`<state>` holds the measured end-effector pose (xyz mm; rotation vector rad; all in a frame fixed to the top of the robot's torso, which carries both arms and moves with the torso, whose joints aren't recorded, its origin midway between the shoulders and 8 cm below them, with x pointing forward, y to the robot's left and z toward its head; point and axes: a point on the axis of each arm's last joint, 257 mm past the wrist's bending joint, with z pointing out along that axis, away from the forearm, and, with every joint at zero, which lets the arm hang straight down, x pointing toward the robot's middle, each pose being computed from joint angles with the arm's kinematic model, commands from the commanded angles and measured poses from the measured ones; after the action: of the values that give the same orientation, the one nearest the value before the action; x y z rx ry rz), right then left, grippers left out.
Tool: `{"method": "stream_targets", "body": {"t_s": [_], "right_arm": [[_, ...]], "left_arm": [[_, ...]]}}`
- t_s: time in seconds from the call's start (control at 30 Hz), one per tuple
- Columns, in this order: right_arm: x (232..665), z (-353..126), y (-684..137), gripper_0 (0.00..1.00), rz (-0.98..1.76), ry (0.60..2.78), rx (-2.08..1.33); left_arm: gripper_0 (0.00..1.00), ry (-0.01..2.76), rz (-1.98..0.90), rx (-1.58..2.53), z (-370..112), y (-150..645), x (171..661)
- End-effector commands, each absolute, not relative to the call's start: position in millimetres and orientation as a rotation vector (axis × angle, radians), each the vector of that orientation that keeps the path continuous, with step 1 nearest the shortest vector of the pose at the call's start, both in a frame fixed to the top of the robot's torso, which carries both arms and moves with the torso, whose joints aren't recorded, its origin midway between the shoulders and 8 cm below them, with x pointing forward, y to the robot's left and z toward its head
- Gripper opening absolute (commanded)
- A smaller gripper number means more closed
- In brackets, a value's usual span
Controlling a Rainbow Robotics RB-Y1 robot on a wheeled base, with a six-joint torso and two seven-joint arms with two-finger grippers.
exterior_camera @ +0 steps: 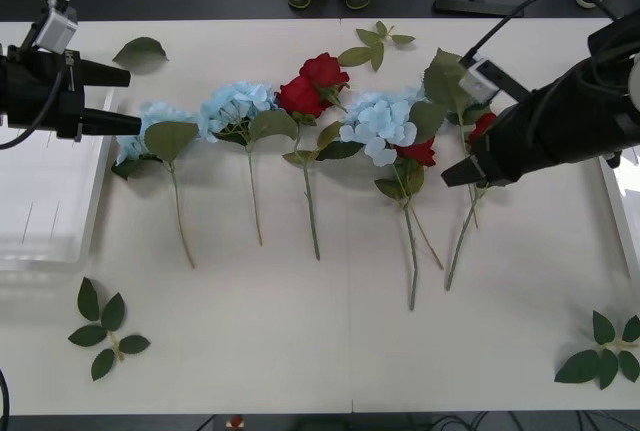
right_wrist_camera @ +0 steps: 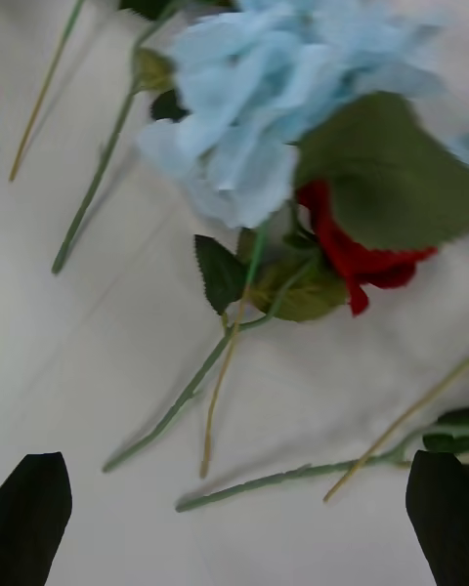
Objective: Place the red flowers into the right box and the blue flowers into the left box. If a person shows an open palm, hand one flower to the person first, then continue sorting.
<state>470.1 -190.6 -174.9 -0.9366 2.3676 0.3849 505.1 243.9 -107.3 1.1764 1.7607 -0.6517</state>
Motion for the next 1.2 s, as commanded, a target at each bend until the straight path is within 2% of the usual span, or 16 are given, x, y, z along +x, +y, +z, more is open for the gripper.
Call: {"method": "stream_targets", "body": {"t_s": [0.03, 0.37, 0.53, 0.67, 1.2], "right_arm": [[490, -145, -224, 1.0, 0.351, 2.411, -0.679], [518, -188, -309, 1.0, 0.514, 2.559, -0.143], [531, -229, -351, 1.0, 0.409, 2.591, 0.004], [531, -252, -357, 1.0, 0.319, 2.617, -0.003], [554, -264, -309, 1.0, 0.499, 2.527, 0.302]], "left_arm": [[1.0, 1.993, -0.673, 1.036, -114, 256, 508], [1.0, 2.472, -0.584, 0.63, -132, 273, 496], [1.0, 2.625, -0.554, 0.367, -142, 282, 491], [1.0, 2.711, -0.499, 0.214, -157, 287, 490], [1.0, 2.668, -0.323, -0.055, -197, 257, 534]]}}
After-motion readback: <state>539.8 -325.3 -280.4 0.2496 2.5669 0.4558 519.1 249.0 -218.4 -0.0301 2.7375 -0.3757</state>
